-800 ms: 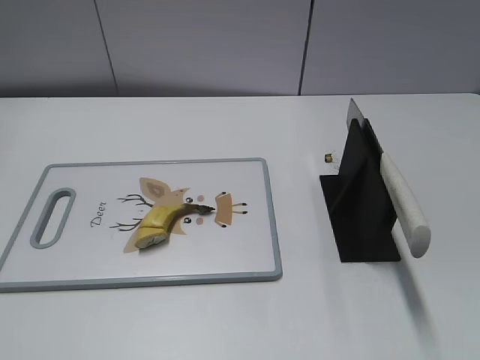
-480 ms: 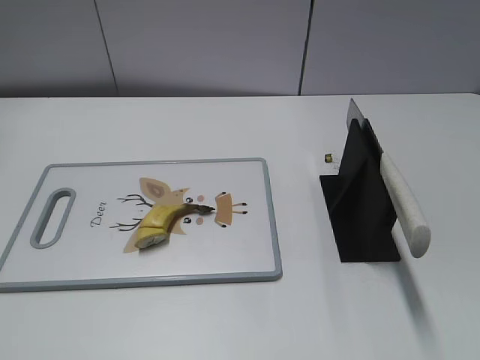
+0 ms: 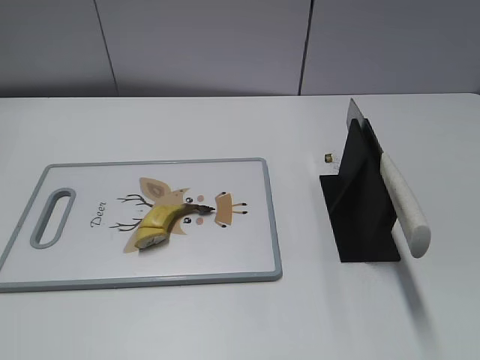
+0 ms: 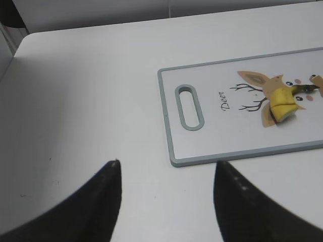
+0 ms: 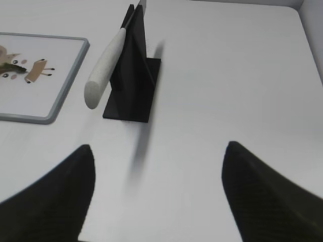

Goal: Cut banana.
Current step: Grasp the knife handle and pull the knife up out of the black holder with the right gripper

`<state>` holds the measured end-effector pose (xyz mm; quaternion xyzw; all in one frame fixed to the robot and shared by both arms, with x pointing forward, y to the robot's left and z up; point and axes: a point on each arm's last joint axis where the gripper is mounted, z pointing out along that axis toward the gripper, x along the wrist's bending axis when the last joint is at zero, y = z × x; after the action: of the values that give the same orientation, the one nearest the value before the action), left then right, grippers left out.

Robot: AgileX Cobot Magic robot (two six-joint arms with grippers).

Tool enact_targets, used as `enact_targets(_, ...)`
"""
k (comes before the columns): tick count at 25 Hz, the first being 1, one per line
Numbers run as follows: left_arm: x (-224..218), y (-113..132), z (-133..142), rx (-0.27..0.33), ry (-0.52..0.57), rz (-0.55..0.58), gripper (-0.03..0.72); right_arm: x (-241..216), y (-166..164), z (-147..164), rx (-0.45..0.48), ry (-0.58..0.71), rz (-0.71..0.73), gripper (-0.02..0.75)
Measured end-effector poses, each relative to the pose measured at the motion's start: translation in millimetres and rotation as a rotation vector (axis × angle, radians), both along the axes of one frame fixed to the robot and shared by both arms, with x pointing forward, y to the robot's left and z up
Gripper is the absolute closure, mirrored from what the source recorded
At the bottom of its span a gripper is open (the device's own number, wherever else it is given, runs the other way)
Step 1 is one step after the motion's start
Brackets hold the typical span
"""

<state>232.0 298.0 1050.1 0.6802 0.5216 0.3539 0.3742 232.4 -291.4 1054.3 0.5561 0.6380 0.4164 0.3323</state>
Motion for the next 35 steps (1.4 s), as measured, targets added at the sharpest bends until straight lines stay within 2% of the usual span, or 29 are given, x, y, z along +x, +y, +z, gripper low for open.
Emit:
enact_targets(23, 0.0, 0.0, 0.0, 0.0, 0.0, 0.0, 0.126, -0.3, 0.1, 0.1, 0.011, 0.004, -0.004, 0.148)
enact_targets(29, 0.0, 0.0, 0.0, 0.0, 0.0, 0.0, 0.126, 11.8, 1.2, 20.1, 0.012, 0.145, -0.012, 0.192)
enact_targets(35, 0.0, 0.0, 0.0, 0.0, 0.0, 0.0, 0.126, 43.9, 4.2, 44.3, -0.007, 0.329, -0.01, 0.228)
